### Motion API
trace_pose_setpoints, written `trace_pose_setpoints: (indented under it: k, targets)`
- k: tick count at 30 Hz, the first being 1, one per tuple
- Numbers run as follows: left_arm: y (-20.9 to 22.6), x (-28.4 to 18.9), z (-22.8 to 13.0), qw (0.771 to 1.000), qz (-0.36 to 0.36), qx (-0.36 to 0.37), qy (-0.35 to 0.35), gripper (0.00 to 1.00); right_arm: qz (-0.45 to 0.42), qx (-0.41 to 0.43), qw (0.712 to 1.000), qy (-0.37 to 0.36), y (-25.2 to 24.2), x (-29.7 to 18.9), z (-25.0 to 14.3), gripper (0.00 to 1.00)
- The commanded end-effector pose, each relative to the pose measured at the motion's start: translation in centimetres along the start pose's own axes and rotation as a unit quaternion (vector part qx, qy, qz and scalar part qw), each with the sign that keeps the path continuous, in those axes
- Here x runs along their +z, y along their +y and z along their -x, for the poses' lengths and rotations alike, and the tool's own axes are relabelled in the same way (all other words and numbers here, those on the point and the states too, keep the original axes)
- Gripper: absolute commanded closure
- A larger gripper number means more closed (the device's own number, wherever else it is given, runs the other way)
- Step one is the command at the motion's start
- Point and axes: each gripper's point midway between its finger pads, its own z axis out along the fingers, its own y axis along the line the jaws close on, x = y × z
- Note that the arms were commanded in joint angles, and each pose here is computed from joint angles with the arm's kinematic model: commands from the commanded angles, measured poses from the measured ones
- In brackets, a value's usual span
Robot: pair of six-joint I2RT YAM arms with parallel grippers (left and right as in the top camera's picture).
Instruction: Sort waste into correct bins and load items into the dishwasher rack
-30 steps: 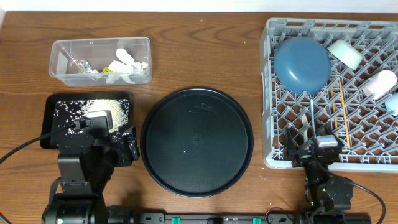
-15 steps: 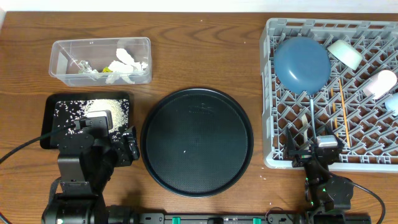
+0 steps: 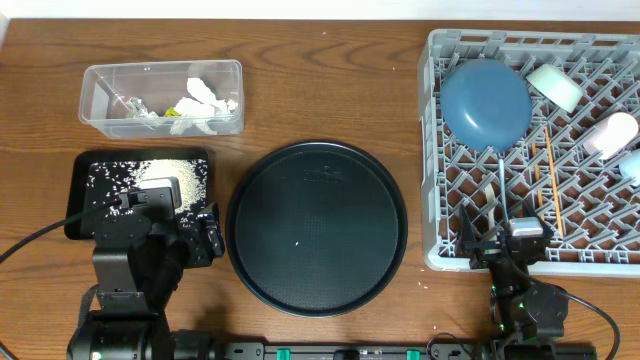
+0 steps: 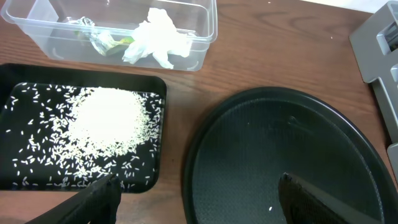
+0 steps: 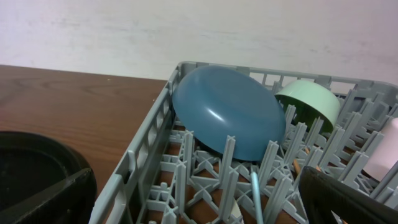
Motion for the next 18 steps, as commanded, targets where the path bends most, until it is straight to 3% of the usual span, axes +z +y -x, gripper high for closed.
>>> trace_pose_setpoints:
  k: [1, 10, 18]
  targets:
    - [0.3, 0.2, -0.3, 1.0, 0.007, 0.002, 0.003, 0.18, 0.002, -0.007, 1.0, -0.001, 0.2, 0.0, 0.0, 0.01]
    - [0.3, -0.4, -0.4, 1.0, 0.005, 0.003, -0.006, 0.18, 0.002, -0.007, 1.0, -0.001, 0.2, 0.0, 0.0, 0.01]
    - [0.9, 0.7, -3.6, 1.0, 0.004, 0.007, -0.025, 0.18, 0.002, -0.007, 1.0, -0.001, 0.2, 0.0, 0.0, 0.01]
